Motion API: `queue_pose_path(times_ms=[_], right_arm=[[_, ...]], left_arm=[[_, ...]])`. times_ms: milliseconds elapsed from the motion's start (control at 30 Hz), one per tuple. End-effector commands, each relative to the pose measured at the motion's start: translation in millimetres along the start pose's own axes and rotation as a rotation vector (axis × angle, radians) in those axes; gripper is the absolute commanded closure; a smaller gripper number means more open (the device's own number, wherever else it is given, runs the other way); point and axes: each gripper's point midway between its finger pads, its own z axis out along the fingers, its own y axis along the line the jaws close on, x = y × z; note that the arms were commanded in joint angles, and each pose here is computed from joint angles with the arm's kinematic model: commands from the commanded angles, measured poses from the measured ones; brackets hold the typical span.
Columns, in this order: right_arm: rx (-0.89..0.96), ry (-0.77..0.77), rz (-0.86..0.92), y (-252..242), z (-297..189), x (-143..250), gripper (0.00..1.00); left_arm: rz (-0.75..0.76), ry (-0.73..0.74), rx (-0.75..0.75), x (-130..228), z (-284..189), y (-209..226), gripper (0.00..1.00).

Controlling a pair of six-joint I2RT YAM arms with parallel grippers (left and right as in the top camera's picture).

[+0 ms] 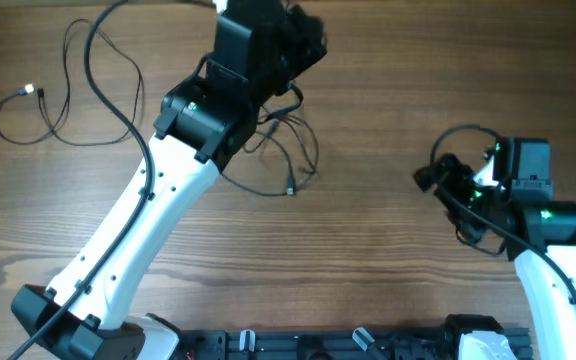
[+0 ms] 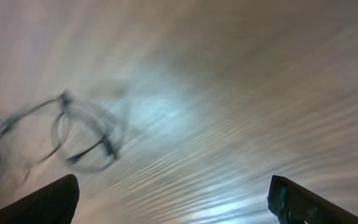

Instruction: Untangle cables

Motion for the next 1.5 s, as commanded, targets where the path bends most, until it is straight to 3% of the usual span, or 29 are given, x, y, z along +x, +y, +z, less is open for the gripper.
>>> queue_pose_path(times_ms=[0,333,433,633,867,1033,1167,1367,1467], right_arm=[[-0.187,0.112,-0.255,32.3,10.3,18.9,0.0],[-0.351,0.167,-0.519,96.8,62.0,37.5,0.0],[-0.333,0.199,-0.541,99.0,84.5,45.0,0.0],[-0.234,0.289,-0.48,75.4,116.8,54.7,0.0],[-0.192,0.275,-0.475,68.2,123.2,50.6,0.0],[-0.19,0.274,-0.474,68.0,123.3,50.5,0.0],[-0.186,0.28,-0.471,66.8,123.1,51.5,0.0],[-0.175,0.29,-0.444,64.5,122.8,53.1,0.0],[-0.173,0.292,-0.44,64.0,122.8,53.5,0.0]], left_arm=[[0.204,0.023,0.206,0.5,-15.8,-47.1,0.96],[0.271,-0.235,0.484,-54.7,-65.2,-120.1,0.96],[0.256,-0.34,0.444,-84.8,-79.5,-112.7,0.96],[0.227,-0.512,0.155,-164.5,-93.3,-27.4,0.96],[0.151,-0.55,-0.137,-210.4,-127.4,70.0,0.96],[0.099,-0.657,-0.287,-237.3,-204.0,108.6,0.96],[0.046,-0.837,-0.441,-258.0,-302.4,140.3,0.96],[-0.118,-0.969,-0.713,-254.8,-397.7,212.2,0.96],[-0.301,-1.042,-0.86,-242.4,-439.6,259.7,0.96]])
